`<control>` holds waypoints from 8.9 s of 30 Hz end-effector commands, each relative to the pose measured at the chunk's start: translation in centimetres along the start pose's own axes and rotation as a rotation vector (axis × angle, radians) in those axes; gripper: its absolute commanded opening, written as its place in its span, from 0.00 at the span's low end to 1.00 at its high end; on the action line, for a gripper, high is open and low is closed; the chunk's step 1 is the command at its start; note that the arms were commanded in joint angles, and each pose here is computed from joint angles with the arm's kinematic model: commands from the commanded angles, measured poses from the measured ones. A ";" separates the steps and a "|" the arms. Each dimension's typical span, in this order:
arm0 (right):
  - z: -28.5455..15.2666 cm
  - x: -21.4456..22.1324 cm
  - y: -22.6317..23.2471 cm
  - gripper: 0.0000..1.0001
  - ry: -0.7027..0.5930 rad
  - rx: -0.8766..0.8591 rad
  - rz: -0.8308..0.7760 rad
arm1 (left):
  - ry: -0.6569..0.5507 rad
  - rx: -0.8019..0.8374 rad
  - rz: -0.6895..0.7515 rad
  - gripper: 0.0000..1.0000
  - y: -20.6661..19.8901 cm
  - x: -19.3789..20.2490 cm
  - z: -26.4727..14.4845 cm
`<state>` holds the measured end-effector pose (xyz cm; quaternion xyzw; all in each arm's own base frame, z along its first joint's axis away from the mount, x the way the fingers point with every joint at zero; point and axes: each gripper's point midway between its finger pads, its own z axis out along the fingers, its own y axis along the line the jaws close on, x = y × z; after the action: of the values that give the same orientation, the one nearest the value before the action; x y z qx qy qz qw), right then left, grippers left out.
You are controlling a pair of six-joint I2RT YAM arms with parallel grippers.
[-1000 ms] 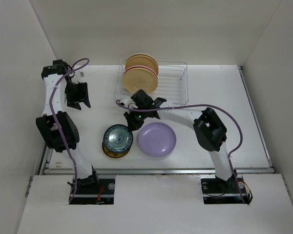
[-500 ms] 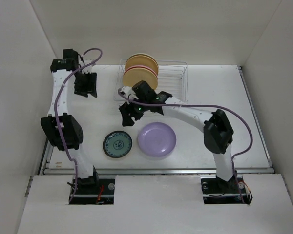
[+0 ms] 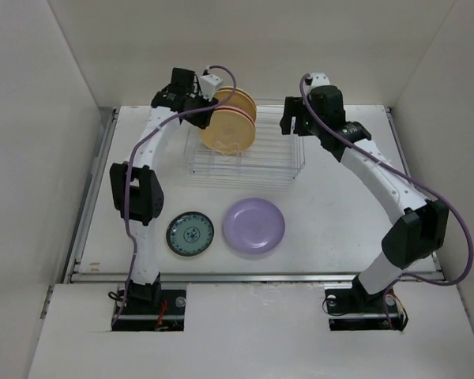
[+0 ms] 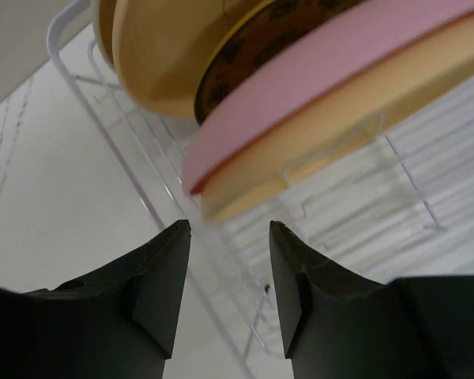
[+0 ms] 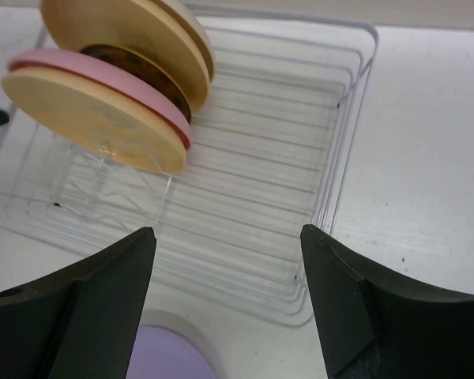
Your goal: Unload the plates from the dish rack
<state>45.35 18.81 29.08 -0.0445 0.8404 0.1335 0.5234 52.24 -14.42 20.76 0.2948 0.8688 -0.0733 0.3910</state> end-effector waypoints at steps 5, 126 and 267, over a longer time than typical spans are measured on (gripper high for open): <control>-1.2 2.2 -2.4 0.80 0.023 0.083 0.023 | -0.123 -0.125 0.092 0.39 2.5 -3.9 3.4; 15.4 -2.3 11.6 0.79 -0.133 -0.385 -0.188 | 0.354 -0.066 -0.477 0.62 1.0 9.5 -3.9; 15.8 11.3 -11.0 0.20 0.236 0.248 0.108 | -0.230 -0.154 0.129 0.00 1.3 -5.9 8.1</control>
<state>55.81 12.61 9.81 0.0600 0.9143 0.0327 0.3991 61.18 -18.14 13.96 0.3109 0.8312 -0.0068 0.4608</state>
